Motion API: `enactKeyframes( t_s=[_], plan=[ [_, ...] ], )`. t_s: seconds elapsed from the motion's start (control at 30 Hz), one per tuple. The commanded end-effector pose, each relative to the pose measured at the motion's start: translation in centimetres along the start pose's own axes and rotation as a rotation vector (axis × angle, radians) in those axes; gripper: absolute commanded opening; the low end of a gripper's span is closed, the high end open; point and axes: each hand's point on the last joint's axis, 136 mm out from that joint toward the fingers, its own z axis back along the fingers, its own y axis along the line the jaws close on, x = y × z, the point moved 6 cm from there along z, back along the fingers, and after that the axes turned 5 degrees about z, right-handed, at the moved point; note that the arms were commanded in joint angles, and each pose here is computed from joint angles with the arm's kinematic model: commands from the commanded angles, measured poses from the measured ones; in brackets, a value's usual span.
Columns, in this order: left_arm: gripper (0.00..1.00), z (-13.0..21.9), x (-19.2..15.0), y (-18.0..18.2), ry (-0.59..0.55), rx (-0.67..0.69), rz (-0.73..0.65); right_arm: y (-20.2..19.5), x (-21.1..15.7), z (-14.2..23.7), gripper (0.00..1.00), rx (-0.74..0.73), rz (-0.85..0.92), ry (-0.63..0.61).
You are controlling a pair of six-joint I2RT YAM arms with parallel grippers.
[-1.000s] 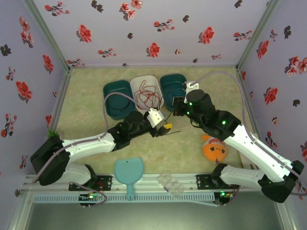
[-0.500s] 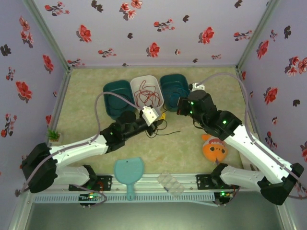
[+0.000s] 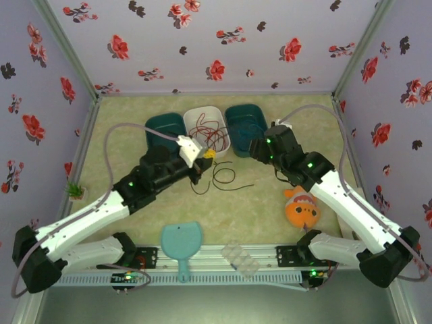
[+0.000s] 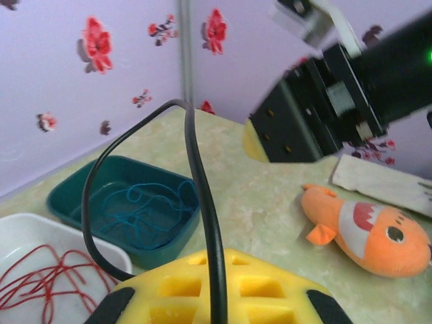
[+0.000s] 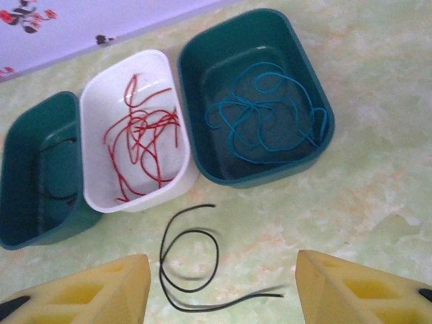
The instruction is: Untangle the cables
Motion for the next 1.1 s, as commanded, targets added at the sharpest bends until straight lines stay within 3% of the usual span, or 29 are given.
enactKeyframes(
  t_s=[0.0, 0.33, 0.6, 0.73, 1.07],
  plan=[
    [0.00, 2.2, 2.1, 1.0, -0.010, 0.040, 0.083, -1.2, -0.9, -0.7, 0.61, -0.066, 0.007, 0.036],
    [0.00, 3.8, 4.6, 7.9, 0.072, 0.288, 0.224, -1.8, -1.4, -1.1, 0.69, -0.090, 0.025, 0.044],
    [0.00, 1.7, 4.8, 14.0, 0.058, 0.374, 0.177, -1.7, -1.5, -1.5, 0.82, -0.080, 0.038, 0.040],
    [0.00, 0.2, 3.5, 17.5, 0.080, 0.409, 0.186, -1.8, -1.5, -1.6, 0.99, -0.093, 0.039, 0.038],
    [0.00, -2.8, -2.0, 23.5, 0.166, 0.466, 0.206, -1.8, -1.1, -1.8, 0.99, -0.105, 0.027, 0.020]
  ],
)
